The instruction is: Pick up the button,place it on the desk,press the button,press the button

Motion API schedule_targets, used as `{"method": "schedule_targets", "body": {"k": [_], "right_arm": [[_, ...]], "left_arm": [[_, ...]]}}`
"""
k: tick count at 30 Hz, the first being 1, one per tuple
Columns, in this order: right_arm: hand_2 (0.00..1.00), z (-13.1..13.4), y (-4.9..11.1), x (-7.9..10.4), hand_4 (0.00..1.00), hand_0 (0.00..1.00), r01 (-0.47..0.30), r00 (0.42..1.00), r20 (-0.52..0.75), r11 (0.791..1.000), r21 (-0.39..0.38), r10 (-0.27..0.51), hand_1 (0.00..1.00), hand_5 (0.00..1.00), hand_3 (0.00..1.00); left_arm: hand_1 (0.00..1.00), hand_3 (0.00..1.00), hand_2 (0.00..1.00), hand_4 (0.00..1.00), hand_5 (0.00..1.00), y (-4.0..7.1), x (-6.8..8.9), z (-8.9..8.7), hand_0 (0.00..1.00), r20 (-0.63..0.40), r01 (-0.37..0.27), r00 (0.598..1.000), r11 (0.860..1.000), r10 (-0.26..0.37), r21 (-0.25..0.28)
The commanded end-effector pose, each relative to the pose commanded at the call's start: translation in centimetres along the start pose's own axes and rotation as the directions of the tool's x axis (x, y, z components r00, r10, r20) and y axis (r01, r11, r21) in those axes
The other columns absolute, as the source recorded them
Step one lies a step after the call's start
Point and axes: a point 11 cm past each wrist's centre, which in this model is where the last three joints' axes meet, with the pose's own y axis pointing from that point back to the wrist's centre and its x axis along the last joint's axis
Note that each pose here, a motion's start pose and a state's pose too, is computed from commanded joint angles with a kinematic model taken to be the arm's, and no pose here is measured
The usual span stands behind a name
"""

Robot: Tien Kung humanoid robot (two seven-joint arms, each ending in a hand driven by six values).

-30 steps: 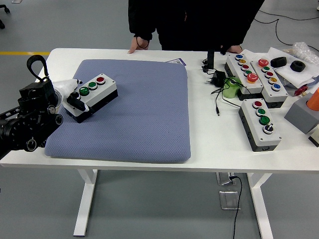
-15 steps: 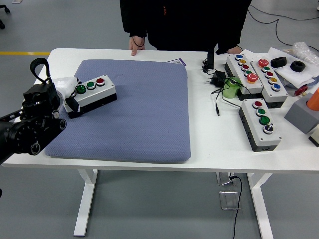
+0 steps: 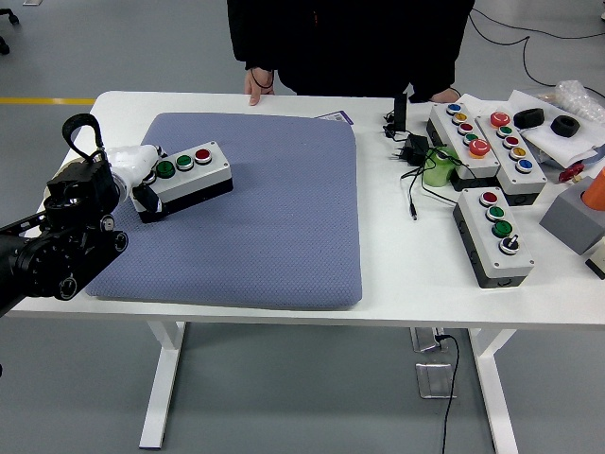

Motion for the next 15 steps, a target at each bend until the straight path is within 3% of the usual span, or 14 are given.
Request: {"method": "schedule_targets", "body": {"k": [5, 6, 8, 15], "right_arm": [[0.778, 0.0, 0.0, 0.0, 0.254, 0.801, 0.001, 1.000, 0.002, 1.000, 0.000, -0.001, 0.772, 0.205, 0.628], [0.779, 0.0, 0.0, 0.0, 0.254, 0.801, 0.001, 1.000, 0.003, 1.000, 0.000, -0.001, 0.772, 0.204, 0.627], [0.779, 0.0, 0.0, 0.0, 0.254, 0.801, 0.001, 1.000, 0.003, 1.000, 0.001, -0.001, 0.772, 0.204, 0.627], [0.777, -0.2, 0.0, 0.0, 0.254, 0.801, 0.001, 1.000, 0.006, 1.000, 0.004, -0.001, 0.772, 0.204, 0.628]], "left_arm": [[0.222, 0.336, 0.256, 0.353, 0.002, 0.2, 0.7, 0.6, 0.281, 0.008, -0.029, 1.000, 0.997, 0.030, -0.066], [0.217, 0.329, 0.252, 0.344, 0.002, 0.3, 0.7, 0.6, 0.233, 0.010, -0.031, 0.999, 0.997, 0.032, -0.076], [0.217, 0.329, 0.252, 0.344, 0.002, 0.3, 0.8, 0.7, 0.233, 0.016, -0.035, 0.999, 0.994, 0.037, -0.102], [0.213, 0.332, 0.250, 0.360, 0.002, 0.7, 1.5, 1.0, 0.224, 0.062, -0.030, 0.997, 0.974, 0.045, -0.226]]}}
